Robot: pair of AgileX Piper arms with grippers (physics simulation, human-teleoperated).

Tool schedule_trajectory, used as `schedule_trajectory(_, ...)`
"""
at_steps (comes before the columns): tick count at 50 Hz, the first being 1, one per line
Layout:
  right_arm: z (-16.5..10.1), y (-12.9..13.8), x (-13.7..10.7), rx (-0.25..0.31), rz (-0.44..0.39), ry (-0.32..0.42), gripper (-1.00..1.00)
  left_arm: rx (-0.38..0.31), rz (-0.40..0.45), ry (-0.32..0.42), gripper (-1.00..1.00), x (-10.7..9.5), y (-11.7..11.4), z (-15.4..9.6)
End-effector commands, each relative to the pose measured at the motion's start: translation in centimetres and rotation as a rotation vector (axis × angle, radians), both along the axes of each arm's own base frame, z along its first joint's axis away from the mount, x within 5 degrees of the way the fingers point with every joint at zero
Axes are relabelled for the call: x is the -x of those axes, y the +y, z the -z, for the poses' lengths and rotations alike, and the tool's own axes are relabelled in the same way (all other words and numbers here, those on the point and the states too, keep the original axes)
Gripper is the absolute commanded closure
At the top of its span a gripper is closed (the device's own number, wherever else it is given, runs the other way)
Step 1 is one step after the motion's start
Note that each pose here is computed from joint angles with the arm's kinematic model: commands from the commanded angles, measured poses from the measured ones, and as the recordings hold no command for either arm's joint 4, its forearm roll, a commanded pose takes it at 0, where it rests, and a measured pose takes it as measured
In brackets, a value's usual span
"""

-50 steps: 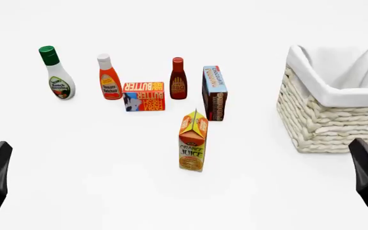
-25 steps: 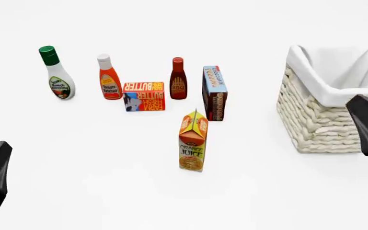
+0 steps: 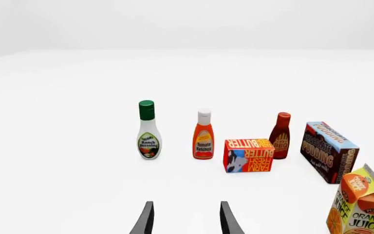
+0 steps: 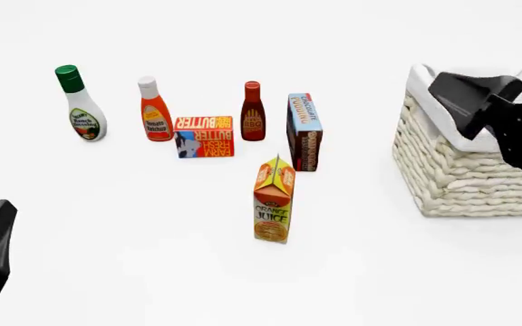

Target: Pick the orange juice and place it in the basket.

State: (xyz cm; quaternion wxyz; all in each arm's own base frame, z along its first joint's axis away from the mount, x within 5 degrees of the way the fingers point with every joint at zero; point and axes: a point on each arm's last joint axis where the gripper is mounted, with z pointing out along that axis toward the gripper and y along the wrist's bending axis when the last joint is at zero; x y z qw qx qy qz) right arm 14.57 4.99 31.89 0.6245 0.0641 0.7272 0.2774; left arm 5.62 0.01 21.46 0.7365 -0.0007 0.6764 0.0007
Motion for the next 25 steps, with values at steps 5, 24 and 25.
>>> schedule_trajectory(5,0.1,2.4,-3.4,-0.020,-0.048,0.169,-1.00,0.000,0.000,0.000,-1.00,0.0,0.0,0.0)
schedule_trajectory(24,0.5,4.8,-6.3,-0.004,-0.075,0.357,-1.00,0.000,0.000,0.000,-1.00,0.0,0.0,0.0)
schedule_trajectory(25,0.4,4.8,-6.6,0.006,-0.071,0.369,-1.00,0.000,0.000,0.000,-1.00,0.0,0.0,0.0)
